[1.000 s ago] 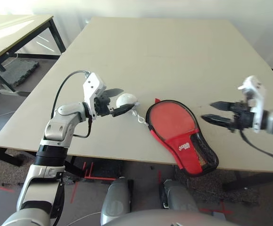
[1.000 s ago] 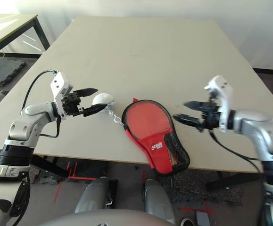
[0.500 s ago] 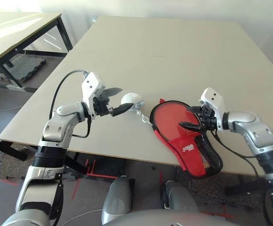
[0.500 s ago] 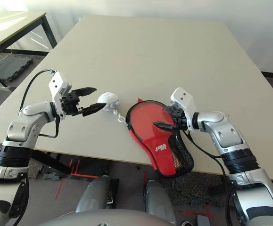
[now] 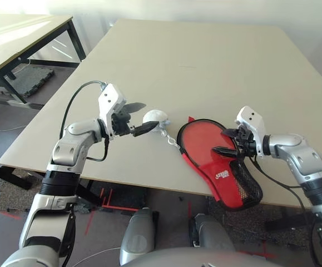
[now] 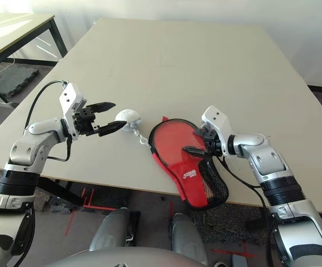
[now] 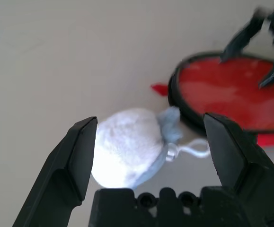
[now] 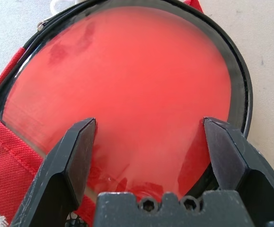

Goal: Store the ping-pong paddle in its case and zip it.

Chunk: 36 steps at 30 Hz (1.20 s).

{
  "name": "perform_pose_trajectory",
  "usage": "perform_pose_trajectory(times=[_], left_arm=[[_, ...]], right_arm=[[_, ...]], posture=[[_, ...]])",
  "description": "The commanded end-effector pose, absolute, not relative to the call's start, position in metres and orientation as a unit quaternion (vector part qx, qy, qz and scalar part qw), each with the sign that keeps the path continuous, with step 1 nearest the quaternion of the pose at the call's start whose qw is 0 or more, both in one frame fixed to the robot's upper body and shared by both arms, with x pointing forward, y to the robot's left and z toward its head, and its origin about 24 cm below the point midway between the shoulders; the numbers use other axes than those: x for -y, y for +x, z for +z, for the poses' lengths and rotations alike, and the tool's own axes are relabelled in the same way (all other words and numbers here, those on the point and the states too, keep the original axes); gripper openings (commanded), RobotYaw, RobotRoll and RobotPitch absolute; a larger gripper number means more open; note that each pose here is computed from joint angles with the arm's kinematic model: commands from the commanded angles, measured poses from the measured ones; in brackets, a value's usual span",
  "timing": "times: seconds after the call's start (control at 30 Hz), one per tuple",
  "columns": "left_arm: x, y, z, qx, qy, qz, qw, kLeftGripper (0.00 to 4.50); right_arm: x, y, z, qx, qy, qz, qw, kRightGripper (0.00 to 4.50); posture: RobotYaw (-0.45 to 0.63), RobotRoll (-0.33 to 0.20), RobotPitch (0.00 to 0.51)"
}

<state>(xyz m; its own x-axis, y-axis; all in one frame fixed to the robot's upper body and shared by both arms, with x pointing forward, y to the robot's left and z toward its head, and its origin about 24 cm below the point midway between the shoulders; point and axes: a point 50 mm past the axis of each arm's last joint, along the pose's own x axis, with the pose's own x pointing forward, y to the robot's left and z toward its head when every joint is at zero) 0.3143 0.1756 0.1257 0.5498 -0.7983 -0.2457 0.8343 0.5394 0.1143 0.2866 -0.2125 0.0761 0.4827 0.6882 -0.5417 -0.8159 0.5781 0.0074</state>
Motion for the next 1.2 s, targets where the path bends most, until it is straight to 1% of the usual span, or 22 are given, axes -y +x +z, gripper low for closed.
perform_pose_trajectory(times=[0.03, 0.13, 0.33, 0.37, 0.43, 0.47, 0.6, 0.7, 0.77, 0.8, 1.2], left_arm=[[-0.172, 0.323, 0.118, -0.107, 0.157, -0.466, 0.864, 4.5], [-0.169, 0.33, 0.109, -0.129, 0.203, -0.46, 0.855, 4.5], [-0.163, 0.34, 0.097, -0.155, 0.242, -0.454, 0.843, 4.5], [-0.162, 0.342, 0.094, -0.165, 0.248, -0.448, 0.843, 4.32], [-0.16, 0.347, 0.094, -0.168, 0.259, -0.438, 0.844, 3.87], [-0.158, 0.35, 0.095, -0.164, 0.263, -0.437, 0.844, 3.56], [-0.15, 0.36, 0.1, -0.149, 0.278, -0.436, 0.842, 1.99], [-0.142, 0.367, 0.104, -0.136, 0.287, -0.439, 0.84, 0.9], [-0.138, 0.372, 0.105, -0.13, 0.292, -0.44, 0.839, 0.25], [-0.136, 0.374, 0.106, -0.129, 0.295, -0.437, 0.84, 0.06], [-0.106, 0.397, 0.121, -0.079, 0.321, -0.397, 0.856, 0.01]], right_arm=[[0.214, 0.28, 0.064, -0.283, -0.119, 0.44, 0.844, 4.48], [0.213, 0.28, 0.064, -0.284, -0.118, 0.44, 0.844, 4.48], [0.211, 0.279, 0.066, -0.279, -0.109, 0.437, 0.848, 4.48], [0.211, 0.279, 0.066, -0.279, -0.108, 0.437, 0.848, 4.5], [0.21, 0.278, 0.066, -0.279, -0.107, 0.436, 0.849, 4.5], [0.21, 0.278, 0.066, -0.279, -0.106, 0.436, 0.849, 4.5], [0.208, 0.277, 0.065, -0.28, -0.104, 0.435, 0.849, 4.5], [0.208, 0.276, 0.064, -0.284, -0.101, 0.434, 0.849, 4.5], [0.209, 0.275, 0.062, -0.288, -0.1, 0.433, 0.848, 4.5], [0.209, 0.274, 0.061, -0.29, -0.1, 0.432, 0.848, 4.5], [0.208, 0.264, 0.053, -0.319, -0.093, 0.427, 0.841, 4.5]], posture=[[0.18, 0.0, 0.041], [0.17, 0.0, 0.043], [0.16, 0.0, 0.047], [0.16, 0.0, 0.047], [0.15, 0.0, 0.05], [0.15, 0.0, 0.05], [0.15, 0.0, 0.054], [0.15, 0.0, 0.059], [0.15, 0.0, 0.061], [0.14, 0.0, 0.062], [0.13, 0.0, 0.074]])
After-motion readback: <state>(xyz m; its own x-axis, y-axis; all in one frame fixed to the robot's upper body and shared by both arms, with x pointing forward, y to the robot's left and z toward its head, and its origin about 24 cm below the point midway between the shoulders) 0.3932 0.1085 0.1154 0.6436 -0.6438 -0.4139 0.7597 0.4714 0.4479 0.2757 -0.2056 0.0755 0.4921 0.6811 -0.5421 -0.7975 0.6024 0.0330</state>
